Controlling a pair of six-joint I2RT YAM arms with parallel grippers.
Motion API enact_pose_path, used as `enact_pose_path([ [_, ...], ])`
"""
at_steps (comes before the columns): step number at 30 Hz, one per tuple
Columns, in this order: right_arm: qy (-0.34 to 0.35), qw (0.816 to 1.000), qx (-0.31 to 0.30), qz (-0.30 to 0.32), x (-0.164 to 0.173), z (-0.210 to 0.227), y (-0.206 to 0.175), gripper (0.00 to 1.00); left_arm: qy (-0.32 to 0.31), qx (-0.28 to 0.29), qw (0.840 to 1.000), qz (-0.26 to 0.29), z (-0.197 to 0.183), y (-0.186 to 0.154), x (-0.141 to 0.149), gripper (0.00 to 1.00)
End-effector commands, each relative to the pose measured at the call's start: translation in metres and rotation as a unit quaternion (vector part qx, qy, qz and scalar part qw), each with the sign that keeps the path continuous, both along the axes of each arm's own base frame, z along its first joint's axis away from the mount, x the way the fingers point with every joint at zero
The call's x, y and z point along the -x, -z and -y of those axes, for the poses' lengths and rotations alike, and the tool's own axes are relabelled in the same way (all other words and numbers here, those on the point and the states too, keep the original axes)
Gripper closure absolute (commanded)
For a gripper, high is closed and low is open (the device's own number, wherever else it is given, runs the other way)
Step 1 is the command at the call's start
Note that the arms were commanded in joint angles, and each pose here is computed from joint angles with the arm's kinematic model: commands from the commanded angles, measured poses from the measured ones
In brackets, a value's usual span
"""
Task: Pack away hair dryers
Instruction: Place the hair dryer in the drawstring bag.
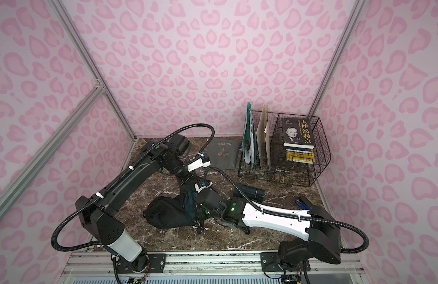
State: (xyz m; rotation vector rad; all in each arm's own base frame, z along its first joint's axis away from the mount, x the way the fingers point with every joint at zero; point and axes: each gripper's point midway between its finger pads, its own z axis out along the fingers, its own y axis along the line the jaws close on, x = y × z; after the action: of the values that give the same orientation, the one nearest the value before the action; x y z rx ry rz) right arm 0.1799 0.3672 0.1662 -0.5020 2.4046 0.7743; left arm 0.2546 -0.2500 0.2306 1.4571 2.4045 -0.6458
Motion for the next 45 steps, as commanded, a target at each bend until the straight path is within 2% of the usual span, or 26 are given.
enact_pose_path([
  [1,0.023,0.999,-0.033,-0.001,-0.008,-0.001,-0.007,1.0,0.002,0.027,1.0,-0.005,0.006,-0.009,0.005,0.98],
  [7,0.016,0.993,-0.111,-0.025,-0.008,0.007,-0.016,1.0,0.007,0.058,0.998,-0.016,0.008,-0.025,0.024,0.98],
  [12,-0.02,0.986,-0.165,-0.021,0.001,0.003,-0.041,1.0,0.021,0.055,0.998,-0.016,0.01,-0.022,0.037,0.98],
  [16,-0.03,0.986,-0.162,-0.021,0.003,-0.001,-0.046,1.0,0.017,0.056,0.998,-0.017,0.015,-0.019,0.035,0.98],
  [26,-0.032,0.989,-0.137,-0.036,0.007,-0.013,-0.028,1.0,0.015,0.067,0.998,-0.015,0.022,-0.029,0.03,0.98],
  [36,-0.028,0.981,-0.19,-0.039,-0.004,-0.011,-0.046,1.0,0.027,0.077,0.996,-0.036,0.015,-0.025,0.054,0.98],
  [45,-0.01,0.97,-0.237,-0.043,-0.017,0.011,-0.055,1.0,0.035,0.071,0.996,-0.04,0.005,-0.024,0.069,0.98],
])
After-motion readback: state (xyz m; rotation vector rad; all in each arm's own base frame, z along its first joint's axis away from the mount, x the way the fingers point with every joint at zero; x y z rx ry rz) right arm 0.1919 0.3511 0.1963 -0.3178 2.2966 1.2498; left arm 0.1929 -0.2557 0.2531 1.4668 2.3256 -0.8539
